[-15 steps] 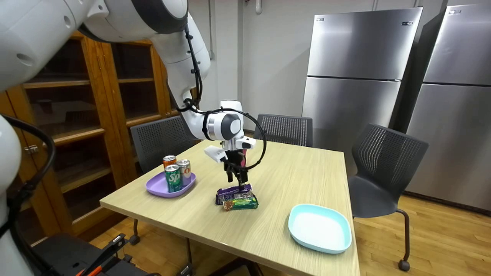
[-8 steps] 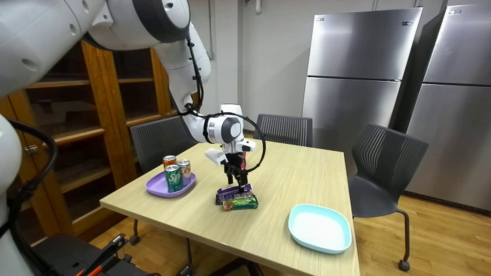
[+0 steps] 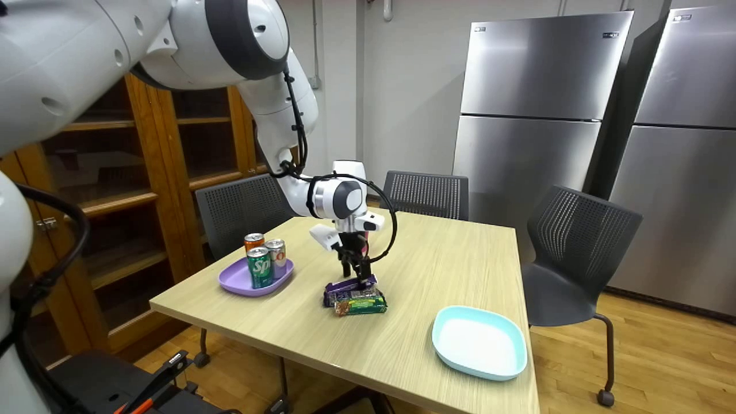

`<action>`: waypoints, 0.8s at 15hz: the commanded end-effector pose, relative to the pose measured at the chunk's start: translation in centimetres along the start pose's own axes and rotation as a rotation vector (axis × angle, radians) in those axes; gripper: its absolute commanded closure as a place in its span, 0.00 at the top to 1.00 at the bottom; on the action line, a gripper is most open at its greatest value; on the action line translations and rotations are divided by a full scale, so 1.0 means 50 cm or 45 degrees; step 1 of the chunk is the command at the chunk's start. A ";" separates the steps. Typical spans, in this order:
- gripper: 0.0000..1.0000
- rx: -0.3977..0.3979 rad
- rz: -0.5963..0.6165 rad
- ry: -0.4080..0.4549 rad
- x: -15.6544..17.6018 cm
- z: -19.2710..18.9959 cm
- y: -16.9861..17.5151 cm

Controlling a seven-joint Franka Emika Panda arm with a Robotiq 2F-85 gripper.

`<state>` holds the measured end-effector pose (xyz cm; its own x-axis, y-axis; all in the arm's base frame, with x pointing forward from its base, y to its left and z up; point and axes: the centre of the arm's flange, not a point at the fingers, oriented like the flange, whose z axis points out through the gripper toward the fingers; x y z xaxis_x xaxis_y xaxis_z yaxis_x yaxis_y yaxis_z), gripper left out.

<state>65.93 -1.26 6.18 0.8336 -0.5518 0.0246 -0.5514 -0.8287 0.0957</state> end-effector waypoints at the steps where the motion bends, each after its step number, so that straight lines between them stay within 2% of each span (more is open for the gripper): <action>1: 1.00 0.018 0.051 -0.005 0.020 0.003 -0.020; 2: 0.96 0.020 0.054 -0.006 0.021 0.005 -0.021; 3: 0.74 0.023 0.058 -0.005 0.021 0.005 -0.022; 5: 0.69 0.027 0.063 -0.002 0.021 0.002 -0.022; 12: 0.16 0.063 0.074 0.039 0.024 -0.032 -0.024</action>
<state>67.39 -0.87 6.86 0.8173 -0.5744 0.0463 -0.5762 -0.8151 0.0598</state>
